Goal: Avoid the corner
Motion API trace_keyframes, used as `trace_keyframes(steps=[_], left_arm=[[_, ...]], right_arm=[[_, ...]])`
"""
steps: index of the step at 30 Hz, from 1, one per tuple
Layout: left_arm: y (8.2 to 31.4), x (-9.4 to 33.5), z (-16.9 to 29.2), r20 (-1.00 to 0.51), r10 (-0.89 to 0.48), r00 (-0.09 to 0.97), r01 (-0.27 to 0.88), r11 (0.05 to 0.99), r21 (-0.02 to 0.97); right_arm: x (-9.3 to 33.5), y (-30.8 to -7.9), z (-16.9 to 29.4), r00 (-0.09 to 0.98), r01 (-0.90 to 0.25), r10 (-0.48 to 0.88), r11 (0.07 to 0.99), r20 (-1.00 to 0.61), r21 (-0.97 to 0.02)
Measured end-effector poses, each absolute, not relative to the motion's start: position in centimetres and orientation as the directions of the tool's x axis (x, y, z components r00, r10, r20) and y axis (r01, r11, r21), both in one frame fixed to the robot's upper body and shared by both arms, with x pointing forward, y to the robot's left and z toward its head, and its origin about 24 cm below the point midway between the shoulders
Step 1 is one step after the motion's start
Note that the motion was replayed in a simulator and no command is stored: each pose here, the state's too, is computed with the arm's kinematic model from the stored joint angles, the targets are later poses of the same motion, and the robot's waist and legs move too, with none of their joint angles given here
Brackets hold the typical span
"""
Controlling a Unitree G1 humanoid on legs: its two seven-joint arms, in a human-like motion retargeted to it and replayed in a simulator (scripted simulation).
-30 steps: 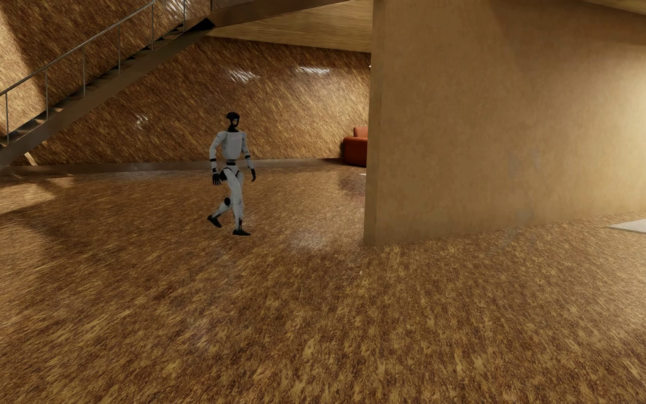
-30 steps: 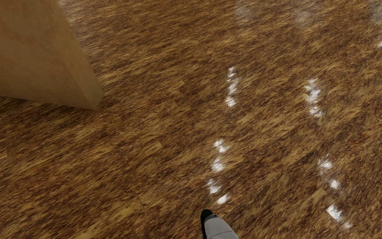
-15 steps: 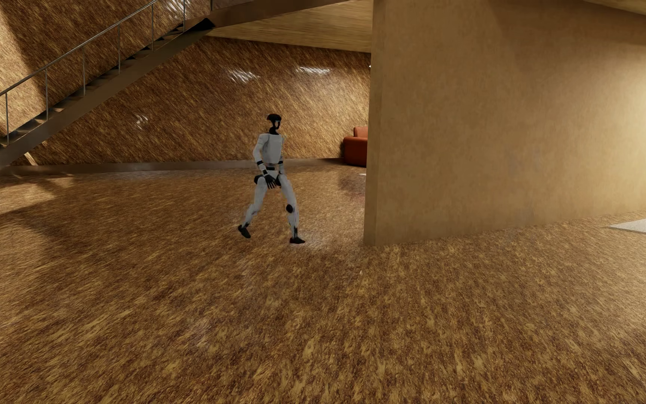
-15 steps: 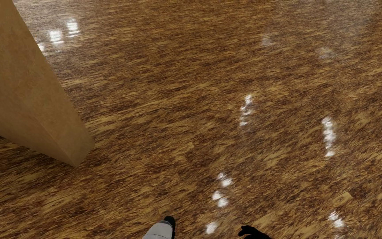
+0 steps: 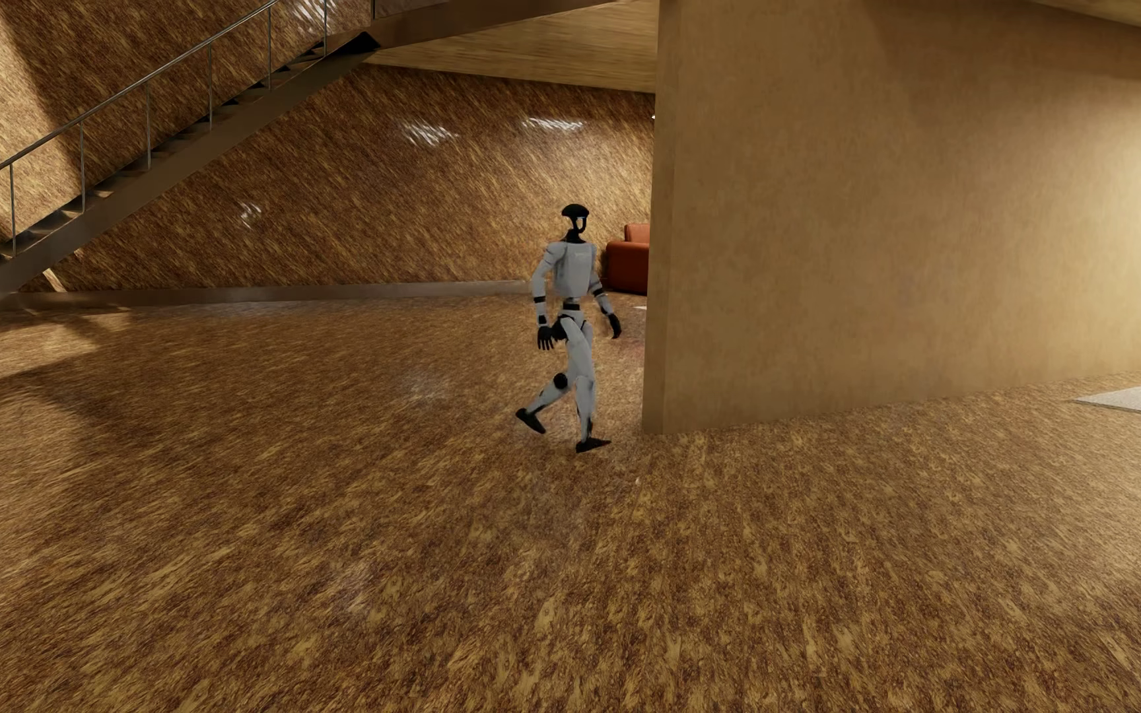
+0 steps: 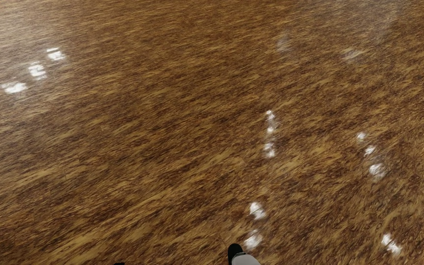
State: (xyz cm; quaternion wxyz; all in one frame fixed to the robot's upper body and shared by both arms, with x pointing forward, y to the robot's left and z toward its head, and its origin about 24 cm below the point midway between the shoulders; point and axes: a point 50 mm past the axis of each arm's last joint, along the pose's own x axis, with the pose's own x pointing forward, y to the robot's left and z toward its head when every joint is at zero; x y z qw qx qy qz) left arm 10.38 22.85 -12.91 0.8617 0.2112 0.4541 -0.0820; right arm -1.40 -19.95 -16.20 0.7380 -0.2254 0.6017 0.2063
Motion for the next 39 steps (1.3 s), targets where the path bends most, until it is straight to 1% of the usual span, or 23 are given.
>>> trace_keyframes(steps=[1,3,4,6,8,9,14,16,17,18,19,20,22,23,25,28,30,31,32,33,35,37,39], left_arm=[[23.2,10.3,-13.0,-0.819,0.068,0.569,0.311,0.904,0.292],[23.4,8.2,-13.8,-0.854,0.094,0.511,0.286,0.919,0.272],[23.1,6.1,-14.7,-0.898,0.085,0.431,0.34,0.907,0.248],[22.8,4.0,-15.1,-0.924,0.072,0.375,0.374,0.9,0.222],[22.6,1.7,-15.4,-0.948,0.064,0.313,0.411,0.89,0.196],[23.2,0.1,-15.5,-0.961,0.082,0.264,0.416,0.889,0.19],[25.2,-6.5,-15.0,-0.986,0.156,0.062,0.428,0.888,0.168],[25.6,-8.4,-14.8,-0.984,0.178,-0.004,0.426,0.89,0.159],[25.8,-9.0,-14.7,-0.982,0.184,-0.034,0.443,0.884,0.15],[25.9,-9.2,-14.7,-0.98,0.193,-0.041,0.422,0.893,0.158],[25.9,-8.6,-14.9,-0.981,0.193,-0.034,0.435,0.886,0.159],[25.4,-6.8,-15.3,-0.985,0.169,0.016,0.459,0.874,0.157],[23.5,-2.7,-15.7,-0.981,0.097,0.166,0.453,0.877,0.163],[22.7,-0.2,-15.5,-0.964,0.065,0.257,0.436,0.883,0.175],[21.4,3.9,-14.9,-0.919,0.014,0.395,0.415,0.889,0.192],[20.4,9.5,-12.8,-0.815,-0.048,0.578,0.414,0.877,0.242],[20.6,11.9,-11.0,-0.741,-0.06,0.669,0.389,0.878,0.279],[20.7,12.3,-10.7,-0.729,-0.056,0.683,0.376,0.882,0.284],[20.8,11.6,-11.2,-0.749,-0.044,0.661,0.369,0.888,0.273],[21.0,10.1,-12.1,-0.787,-0.024,0.616,0.362,0.896,0.256],[21.3,6.3,-14.2,-0.879,0.013,0.477,0.374,0.902,0.217],[21.5,3.9,-15.4,-0.93,0.022,0.367,0.434,0.88,0.192],[22.5,1.0,-15.6,-0.96,0.051,0.276,0.466,0.866,0.18]], right_arm=[[-1.9,-20.1,-16.2,0.177,-0.578,0.028,0.812,-0.984,-0.081],[-2.8,-20.2,-16.2,0.148,-0.581,0.02,0.811,-0.989,-0.07],[-2.9,-21.2,-16.3,0.134,-0.571,-0.014,0.816,-0.991,-0.089],[-0.8,-22.2,-16.3,0.187,-0.516,-0.054,0.844,-0.981,-0.145],[2.3,-22.3,-16.0,0.274,-0.533,-0.039,0.825,-0.961,-0.186],[4.2,-22.2,-15.3,0.35,-0.523,-0.017,0.826,-0.936,-0.21],[13.5,-22.3,-11.6,0.64,-0.42,0.012,0.843,-0.768,-0.336],[15.0,-22.5,-10.7,0.685,-0.382,0.005,0.854,-0.729,-0.353],[14.2,-22.7,-11.1,0.669,-0.361,-0.014,0.868,-0.743,-0.341],[12.8,-22.7,-12.1,0.625,-0.353,-0.031,0.88,-0.78,-0.318],[10.4,-23.0,-13.4,0.546,-0.361,-0.056,0.885,-0.836,-0.295],[8.5,-23.4,-14.3,0.474,-0.392,-0.072,0.875,-0.877,-0.284],[4.5,-23.4,-15.5,0.333,-0.505,-0.067,0.83,-0.94,-0.238],[2.0,-23.5,-15.8,0.264,-0.496,-0.084,0.842,-0.961,-0.21],[-1.7,-23.0,-16.0,0.166,-0.532,-0.07,0.834,-0.984,-0.149],[-5.0,-21.5,-15.9,0.098,-0.521,-0.033,0.85,-0.995,-0.08],[-5.2,-21.1,-16.0,0.091,-0.507,-0.03,0.859,-0.995,-0.072],[-4.9,-21.4,-16.0,0.103,-0.5,-0.036,0.862,-0.994,-0.083],[-4.6,-21.9,-16.0,0.105,-0.503,-0.05,0.859,-0.993,-0.096],[-4.1,-22.4,-16.0,0.111,-0.507,-0.063,0.855,-0.992,-0.111],[-2.5,-23.5,-16.0,0.139,-0.511,-0.094,0.846,-0.986,-0.153],[1.4,-24.4,-15.9,0.233,-0.5,-0.112,0.838,-0.966,-0.218],[5.3,-24.3,-15.0,0.358,-0.517,-0.077,0.813,-0.931,-0.267]])
